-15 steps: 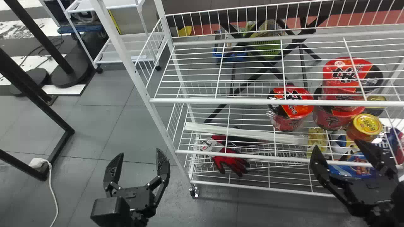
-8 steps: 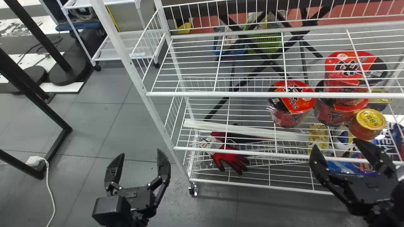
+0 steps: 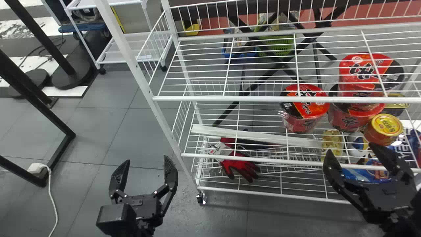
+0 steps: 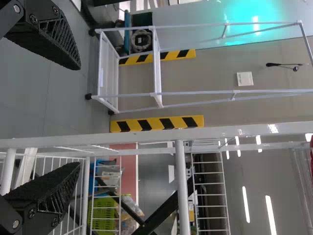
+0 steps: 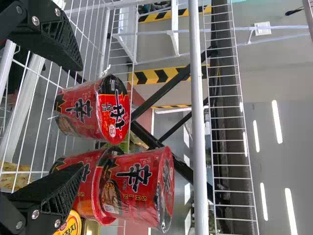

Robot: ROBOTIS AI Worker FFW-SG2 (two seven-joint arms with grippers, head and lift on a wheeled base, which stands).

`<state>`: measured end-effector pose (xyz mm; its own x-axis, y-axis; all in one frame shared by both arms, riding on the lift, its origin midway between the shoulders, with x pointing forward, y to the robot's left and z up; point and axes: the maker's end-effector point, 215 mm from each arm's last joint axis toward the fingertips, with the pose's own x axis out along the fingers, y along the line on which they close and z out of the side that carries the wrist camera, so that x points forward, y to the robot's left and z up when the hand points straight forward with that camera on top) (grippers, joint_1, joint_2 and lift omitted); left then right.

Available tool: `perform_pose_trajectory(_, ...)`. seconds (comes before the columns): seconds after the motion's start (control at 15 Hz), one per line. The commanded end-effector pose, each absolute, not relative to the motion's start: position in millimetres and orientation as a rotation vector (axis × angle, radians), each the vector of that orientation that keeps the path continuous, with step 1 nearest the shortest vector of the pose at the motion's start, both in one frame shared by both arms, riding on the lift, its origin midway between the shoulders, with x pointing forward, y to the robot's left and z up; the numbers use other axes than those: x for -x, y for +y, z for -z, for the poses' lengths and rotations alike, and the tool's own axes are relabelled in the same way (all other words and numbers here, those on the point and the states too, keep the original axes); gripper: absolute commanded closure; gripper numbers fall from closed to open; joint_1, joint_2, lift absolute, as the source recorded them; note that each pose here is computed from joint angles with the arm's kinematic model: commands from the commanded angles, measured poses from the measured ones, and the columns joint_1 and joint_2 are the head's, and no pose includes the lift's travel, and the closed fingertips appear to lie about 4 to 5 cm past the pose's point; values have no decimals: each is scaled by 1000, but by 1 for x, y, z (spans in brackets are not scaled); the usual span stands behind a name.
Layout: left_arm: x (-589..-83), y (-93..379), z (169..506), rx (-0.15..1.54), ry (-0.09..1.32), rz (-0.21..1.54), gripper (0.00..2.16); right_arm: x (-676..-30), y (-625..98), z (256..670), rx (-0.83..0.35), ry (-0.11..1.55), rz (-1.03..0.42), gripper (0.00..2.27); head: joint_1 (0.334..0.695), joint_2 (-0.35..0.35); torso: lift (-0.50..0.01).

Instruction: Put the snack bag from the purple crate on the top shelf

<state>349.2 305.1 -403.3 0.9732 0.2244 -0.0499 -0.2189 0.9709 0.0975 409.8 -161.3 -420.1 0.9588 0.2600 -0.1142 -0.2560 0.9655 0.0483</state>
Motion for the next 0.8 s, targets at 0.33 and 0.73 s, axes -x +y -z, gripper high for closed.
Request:
perform_pose_trajectory(0.33,-356,300,406,-82,68,-208,124,-400,-181,382,-67,143,-237,120,695,198,-452)
perform_pose_trajectory(0.73,-362,297,410,-58,67,-197,130,-374,-187,379,-113,281,-231,120,695,178,-452)
